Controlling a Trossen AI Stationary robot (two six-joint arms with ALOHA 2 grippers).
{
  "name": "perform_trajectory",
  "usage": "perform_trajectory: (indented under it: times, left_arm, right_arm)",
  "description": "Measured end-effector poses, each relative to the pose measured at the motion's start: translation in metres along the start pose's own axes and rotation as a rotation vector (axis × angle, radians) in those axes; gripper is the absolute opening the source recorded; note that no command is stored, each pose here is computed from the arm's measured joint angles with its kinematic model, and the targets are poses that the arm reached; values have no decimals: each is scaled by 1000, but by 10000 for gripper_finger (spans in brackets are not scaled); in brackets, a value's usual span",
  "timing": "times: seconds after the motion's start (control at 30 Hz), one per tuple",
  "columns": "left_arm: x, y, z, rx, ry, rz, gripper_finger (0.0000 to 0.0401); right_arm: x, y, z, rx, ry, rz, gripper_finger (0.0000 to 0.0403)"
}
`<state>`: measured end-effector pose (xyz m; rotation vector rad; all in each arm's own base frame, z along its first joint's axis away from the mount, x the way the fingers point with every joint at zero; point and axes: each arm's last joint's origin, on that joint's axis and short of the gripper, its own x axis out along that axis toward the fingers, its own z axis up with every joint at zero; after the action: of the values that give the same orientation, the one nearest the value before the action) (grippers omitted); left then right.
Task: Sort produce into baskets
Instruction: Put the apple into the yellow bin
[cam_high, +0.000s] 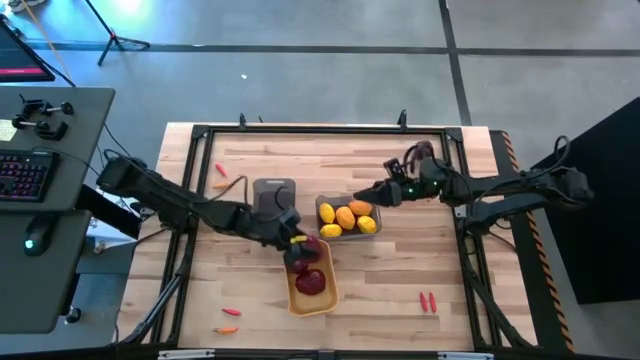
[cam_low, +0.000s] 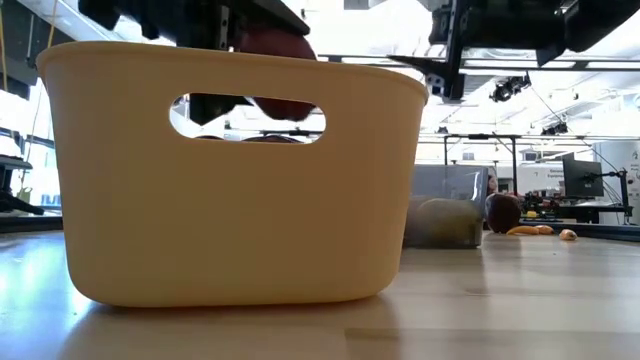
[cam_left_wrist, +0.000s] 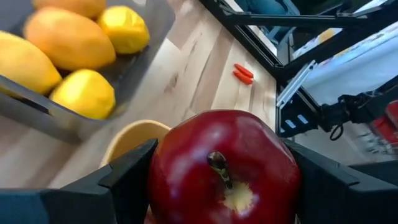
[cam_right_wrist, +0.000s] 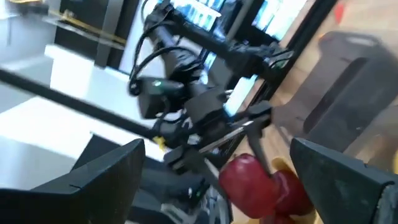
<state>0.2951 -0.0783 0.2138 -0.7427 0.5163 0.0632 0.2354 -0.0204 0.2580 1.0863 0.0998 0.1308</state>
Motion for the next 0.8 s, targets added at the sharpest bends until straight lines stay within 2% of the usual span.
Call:
perform_trajectory:
  times: [0.17, 0.33, 0.63, 0.8]
  left_arm:
    - [15, 1, -6, -71, -24, -23, 287]
    - [18, 4, -7, -153, -29, 4, 287]
    - [18, 8, -6, -84, 7, 4, 289]
    - [19, 12, -1, -84, 62, -36, 315]
  right_arm:
    - [5, 10, -20, -45, 69, 37, 390]
    - [7, 19, -37, -83, 57, 31, 390]
    - [8, 28, -53, -88, 34, 25, 390]
    - [8, 30, -56, -115, -7, 1, 390]
